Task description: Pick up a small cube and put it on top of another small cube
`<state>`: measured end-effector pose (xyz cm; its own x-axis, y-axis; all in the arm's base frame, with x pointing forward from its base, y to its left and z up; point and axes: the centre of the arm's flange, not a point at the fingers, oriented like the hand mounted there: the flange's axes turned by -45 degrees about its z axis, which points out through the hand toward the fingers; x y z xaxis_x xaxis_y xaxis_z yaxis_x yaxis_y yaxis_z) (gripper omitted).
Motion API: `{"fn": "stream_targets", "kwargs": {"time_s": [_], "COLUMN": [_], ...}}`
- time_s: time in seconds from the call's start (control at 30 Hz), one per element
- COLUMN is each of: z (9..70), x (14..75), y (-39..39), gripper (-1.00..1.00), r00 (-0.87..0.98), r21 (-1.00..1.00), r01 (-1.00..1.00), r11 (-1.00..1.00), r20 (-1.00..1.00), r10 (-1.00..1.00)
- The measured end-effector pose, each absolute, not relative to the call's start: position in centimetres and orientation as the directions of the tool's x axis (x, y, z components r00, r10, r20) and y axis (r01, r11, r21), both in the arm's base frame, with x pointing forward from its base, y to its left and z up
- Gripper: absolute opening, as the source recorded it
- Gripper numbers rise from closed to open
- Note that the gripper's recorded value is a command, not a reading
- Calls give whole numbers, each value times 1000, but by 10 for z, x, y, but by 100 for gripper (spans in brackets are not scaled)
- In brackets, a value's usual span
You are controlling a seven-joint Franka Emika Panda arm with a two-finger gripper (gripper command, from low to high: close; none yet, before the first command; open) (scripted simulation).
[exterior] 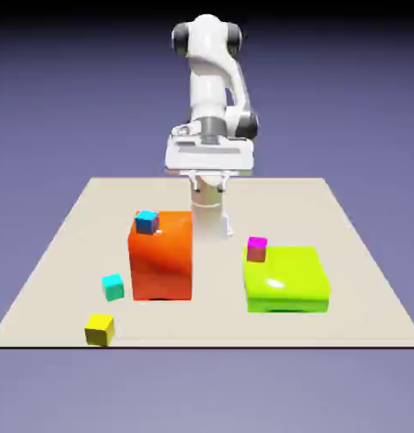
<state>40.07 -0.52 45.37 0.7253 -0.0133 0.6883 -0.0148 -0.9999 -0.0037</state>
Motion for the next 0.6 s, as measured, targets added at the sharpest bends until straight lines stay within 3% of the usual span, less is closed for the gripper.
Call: {"fn": "stream_targets", "kwargs": {"time_s": [0.3,0.6], "z": [402,322], "x": [473,515], "y": [-91,-192], "gripper": [0,0], "r00": [750,462], "r21": [-195,-220], "r01": [-476,-857], "r11": [-857,-466], "r20": [418,74], "r10": [-512,-884]}}
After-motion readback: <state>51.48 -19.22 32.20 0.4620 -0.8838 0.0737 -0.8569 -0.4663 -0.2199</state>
